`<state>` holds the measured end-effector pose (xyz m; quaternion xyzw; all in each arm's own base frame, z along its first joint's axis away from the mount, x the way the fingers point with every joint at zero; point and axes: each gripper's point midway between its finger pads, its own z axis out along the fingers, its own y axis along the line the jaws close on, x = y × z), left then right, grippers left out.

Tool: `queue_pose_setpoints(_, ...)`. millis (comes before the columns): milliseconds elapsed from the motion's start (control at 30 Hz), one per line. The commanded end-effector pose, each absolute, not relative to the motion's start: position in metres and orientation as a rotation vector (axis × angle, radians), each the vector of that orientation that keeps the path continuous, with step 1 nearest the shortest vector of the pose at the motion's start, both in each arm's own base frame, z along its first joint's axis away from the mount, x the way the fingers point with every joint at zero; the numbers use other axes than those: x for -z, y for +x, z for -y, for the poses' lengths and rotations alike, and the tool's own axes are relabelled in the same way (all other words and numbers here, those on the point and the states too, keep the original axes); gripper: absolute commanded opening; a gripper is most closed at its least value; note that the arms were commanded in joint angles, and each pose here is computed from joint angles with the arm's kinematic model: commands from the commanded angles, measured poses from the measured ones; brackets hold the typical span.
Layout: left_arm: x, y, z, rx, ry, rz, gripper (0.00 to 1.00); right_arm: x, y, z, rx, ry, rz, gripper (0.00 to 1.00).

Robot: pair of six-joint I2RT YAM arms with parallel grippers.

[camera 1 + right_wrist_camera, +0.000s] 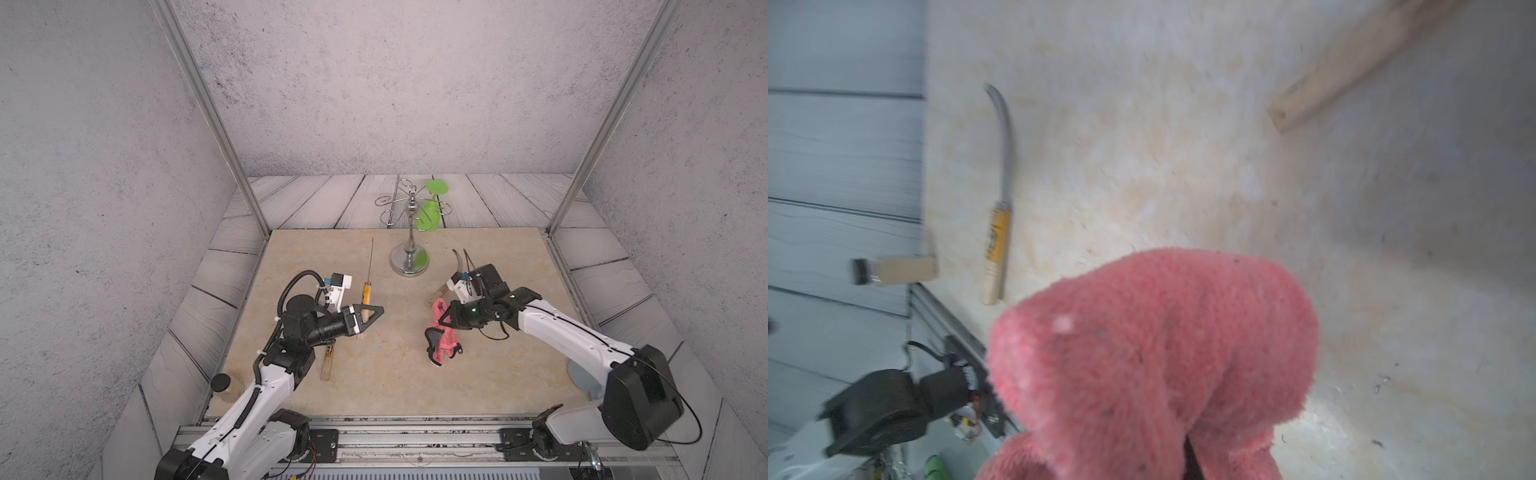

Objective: Wipe small sickles with rags
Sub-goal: Pick up the rag from the center of the board.

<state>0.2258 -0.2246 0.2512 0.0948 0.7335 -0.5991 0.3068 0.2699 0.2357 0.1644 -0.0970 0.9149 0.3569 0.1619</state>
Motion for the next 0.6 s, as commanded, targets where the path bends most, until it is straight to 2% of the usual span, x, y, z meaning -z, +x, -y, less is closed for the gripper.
queue_pose_setpoints(0,-0.276,0.202,0.246,1.608,0.475,-1.847,0.00,-0.214,0.266,-0.238,-1.247,-0.414,-2.406,0.10)
queue_pose_setpoints(233,-0.277,0.176,0.270,1.659,0.628,-1.830,0.00,-0.269,0.278,-0.230,-1.426,-0.476,-2.192,0.11)
queue_pose_setpoints(567,-0.273,0.172,0.295,1.635,0.692,-1.831,0.00,-0.318,0.309,-0.232,-1.569,-0.403,-2.045,0.10)
